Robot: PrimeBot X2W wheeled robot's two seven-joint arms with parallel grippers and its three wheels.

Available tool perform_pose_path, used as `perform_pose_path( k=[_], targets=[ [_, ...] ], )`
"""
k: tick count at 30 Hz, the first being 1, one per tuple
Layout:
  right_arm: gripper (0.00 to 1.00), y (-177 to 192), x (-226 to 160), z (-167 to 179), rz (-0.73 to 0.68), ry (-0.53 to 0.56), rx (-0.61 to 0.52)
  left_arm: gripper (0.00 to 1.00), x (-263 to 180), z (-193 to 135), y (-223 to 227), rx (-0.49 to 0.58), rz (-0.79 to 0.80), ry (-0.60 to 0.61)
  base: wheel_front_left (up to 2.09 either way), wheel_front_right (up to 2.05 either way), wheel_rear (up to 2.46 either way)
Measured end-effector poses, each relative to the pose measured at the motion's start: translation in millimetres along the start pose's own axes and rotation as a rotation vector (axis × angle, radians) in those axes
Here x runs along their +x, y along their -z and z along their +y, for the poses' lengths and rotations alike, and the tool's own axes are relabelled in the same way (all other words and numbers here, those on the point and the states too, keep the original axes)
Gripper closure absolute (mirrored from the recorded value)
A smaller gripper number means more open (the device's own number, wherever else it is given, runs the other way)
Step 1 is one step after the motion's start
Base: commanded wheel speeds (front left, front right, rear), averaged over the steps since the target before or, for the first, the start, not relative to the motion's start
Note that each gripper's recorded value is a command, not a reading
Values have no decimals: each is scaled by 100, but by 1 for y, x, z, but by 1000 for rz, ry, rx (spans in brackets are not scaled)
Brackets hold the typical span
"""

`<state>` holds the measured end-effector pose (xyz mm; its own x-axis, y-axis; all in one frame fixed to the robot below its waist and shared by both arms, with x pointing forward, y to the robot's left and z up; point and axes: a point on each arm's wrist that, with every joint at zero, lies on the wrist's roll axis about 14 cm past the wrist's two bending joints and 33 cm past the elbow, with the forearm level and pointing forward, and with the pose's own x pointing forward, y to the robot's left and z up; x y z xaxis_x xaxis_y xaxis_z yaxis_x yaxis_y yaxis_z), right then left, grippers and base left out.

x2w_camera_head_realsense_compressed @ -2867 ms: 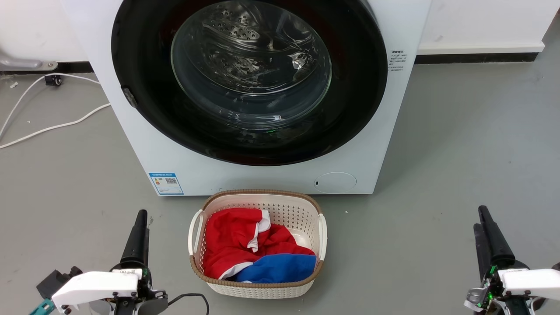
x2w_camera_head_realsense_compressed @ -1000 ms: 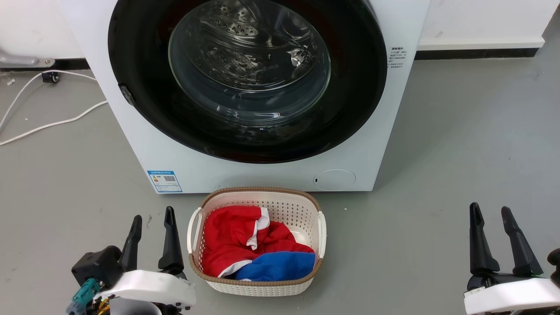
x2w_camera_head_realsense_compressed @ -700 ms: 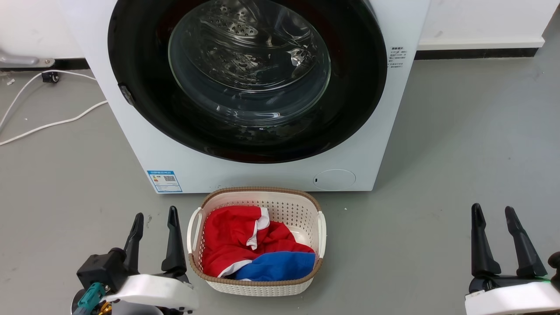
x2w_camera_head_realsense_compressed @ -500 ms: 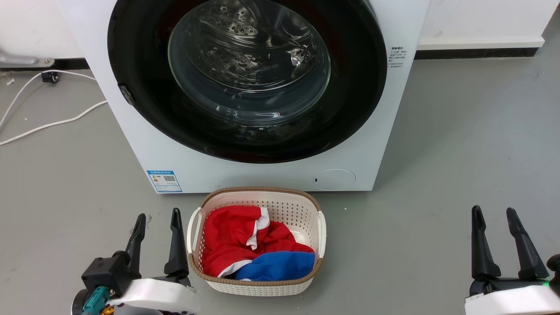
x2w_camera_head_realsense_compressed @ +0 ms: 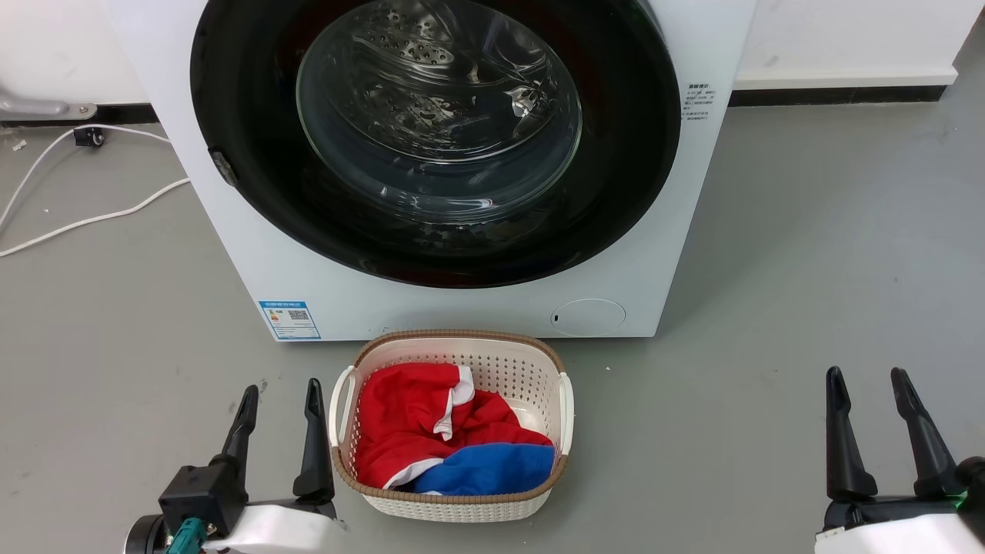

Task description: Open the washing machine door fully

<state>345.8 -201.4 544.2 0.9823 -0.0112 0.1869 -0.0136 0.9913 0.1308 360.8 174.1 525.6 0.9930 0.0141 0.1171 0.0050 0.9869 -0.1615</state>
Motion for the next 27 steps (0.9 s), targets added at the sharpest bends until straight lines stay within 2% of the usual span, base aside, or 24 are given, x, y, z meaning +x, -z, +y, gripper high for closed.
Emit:
perform_pose_path(
  k=[21,27],
  targets=[
    [0,2,-7,9,-4,-39,-88,0,-7,4,9,106,7,13,0,0,0],
    [0,4,-8,8,0,-33,-73,0,-8,6,12,89,18,7,0,0,0]
  ],
)
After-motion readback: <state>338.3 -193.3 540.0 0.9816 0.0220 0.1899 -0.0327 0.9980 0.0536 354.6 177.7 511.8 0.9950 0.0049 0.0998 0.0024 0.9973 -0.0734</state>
